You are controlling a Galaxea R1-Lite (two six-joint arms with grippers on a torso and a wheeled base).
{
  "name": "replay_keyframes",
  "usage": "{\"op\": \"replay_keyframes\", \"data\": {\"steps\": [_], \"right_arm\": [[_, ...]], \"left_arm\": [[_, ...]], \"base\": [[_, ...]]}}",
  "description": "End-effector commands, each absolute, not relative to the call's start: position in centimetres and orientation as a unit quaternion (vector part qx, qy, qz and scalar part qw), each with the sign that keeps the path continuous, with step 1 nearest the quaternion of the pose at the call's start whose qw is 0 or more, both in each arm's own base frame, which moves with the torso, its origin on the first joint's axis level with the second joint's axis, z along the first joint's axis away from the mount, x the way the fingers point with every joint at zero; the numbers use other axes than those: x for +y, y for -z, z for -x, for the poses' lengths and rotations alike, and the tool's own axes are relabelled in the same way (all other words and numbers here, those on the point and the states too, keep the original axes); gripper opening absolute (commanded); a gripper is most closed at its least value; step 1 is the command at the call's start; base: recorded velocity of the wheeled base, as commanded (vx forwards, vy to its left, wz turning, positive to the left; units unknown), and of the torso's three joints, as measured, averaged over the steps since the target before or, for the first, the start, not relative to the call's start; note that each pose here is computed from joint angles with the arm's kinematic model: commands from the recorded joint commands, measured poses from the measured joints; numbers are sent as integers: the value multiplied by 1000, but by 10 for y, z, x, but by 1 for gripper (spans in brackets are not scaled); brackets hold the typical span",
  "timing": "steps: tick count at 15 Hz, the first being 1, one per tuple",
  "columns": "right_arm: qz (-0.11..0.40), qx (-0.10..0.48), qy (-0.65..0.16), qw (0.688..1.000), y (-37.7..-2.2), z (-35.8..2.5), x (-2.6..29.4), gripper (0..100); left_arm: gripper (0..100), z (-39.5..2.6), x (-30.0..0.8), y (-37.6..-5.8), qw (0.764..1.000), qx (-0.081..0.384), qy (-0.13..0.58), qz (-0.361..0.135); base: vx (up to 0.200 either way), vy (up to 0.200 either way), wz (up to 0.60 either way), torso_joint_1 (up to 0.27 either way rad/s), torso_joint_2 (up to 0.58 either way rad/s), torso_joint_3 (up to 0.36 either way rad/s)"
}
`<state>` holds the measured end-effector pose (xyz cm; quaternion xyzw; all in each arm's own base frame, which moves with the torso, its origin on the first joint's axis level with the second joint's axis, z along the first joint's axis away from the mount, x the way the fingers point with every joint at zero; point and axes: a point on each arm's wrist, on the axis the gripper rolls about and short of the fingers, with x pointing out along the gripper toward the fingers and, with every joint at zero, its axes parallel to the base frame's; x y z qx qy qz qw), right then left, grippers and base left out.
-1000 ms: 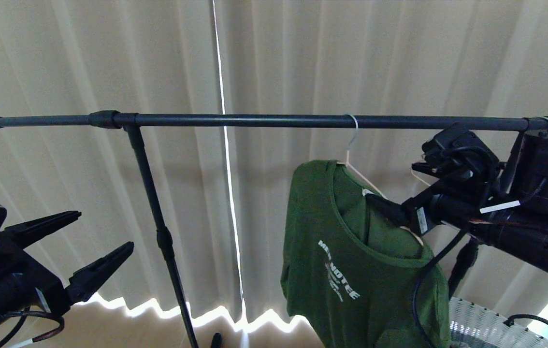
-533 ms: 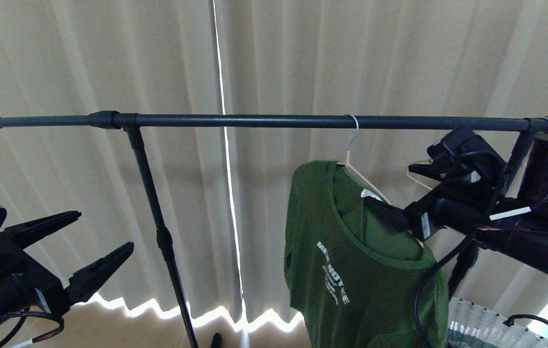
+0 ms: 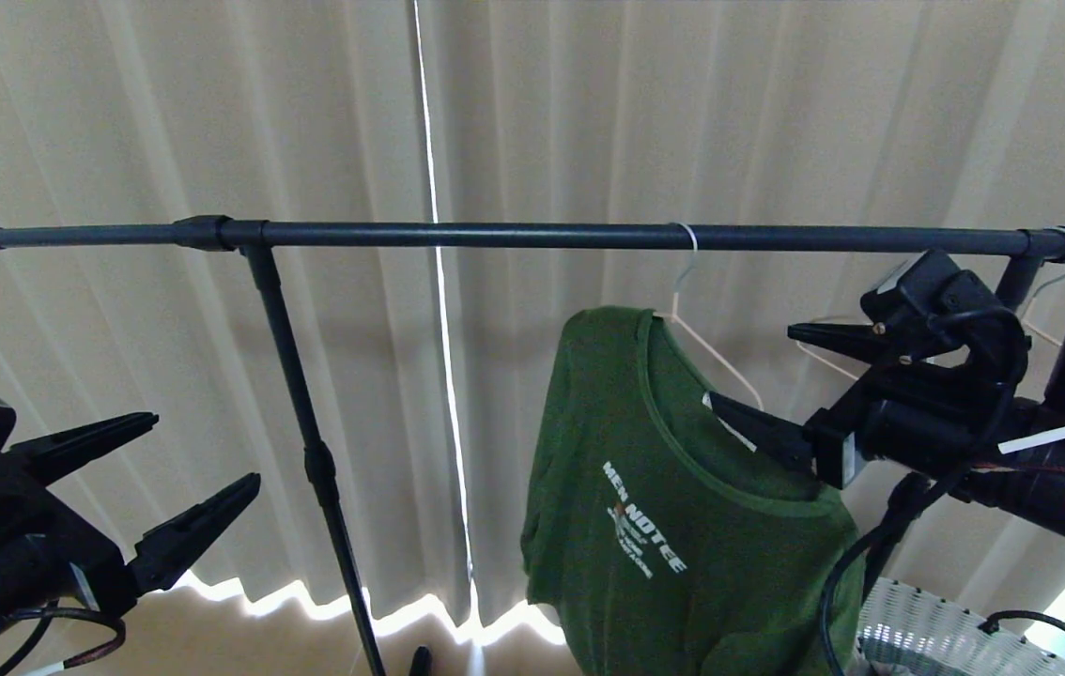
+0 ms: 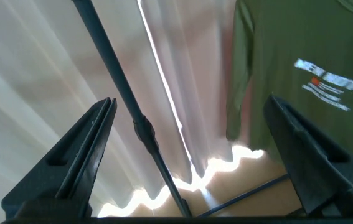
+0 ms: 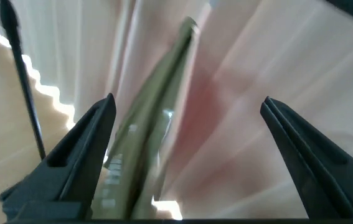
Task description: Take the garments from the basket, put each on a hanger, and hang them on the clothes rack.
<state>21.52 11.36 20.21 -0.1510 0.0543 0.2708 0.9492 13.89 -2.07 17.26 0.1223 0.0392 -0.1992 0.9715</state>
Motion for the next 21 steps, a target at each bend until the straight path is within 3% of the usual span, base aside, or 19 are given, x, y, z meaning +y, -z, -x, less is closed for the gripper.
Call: {"op": "replay_keyframes", "data": {"steps": [1,4,6,8,11,15,21], "right_arm": [[149,48,-282,947,-201,-212,113,100],[153,56,-256,953,-198,-207,99,100],[154,65,-194,967,-198,-195,74,100],[153,105,-118,976,-189,-183,42,100],[148,137,-69,977,-179,-161,19,100],[144,192,-11,971,-160,-129,1,100],[144,210,-1,967,-130,-89,-1,100]], "left_arm": [[100,-139,-21,-172,971,40,199,-123],[100,-140,-21,-171,971,42,200,-123],[100,-140,-20,-170,971,47,199,-122],[100,-138,-20,-166,972,53,197,-120],[100,-133,-15,-157,974,70,182,-118],[100,-135,-10,-143,974,110,167,-107],[100,-132,-9,-136,972,123,166,-109]], "base": [[0,0,0,0,0,0],[0,0,0,0,0,0],[0,0,0,0,0,0],[0,0,0,0,0,0],[0,0,0,0,0,0],[0,0,0,0,0,0],[0,0,0,0,0,0]]}}
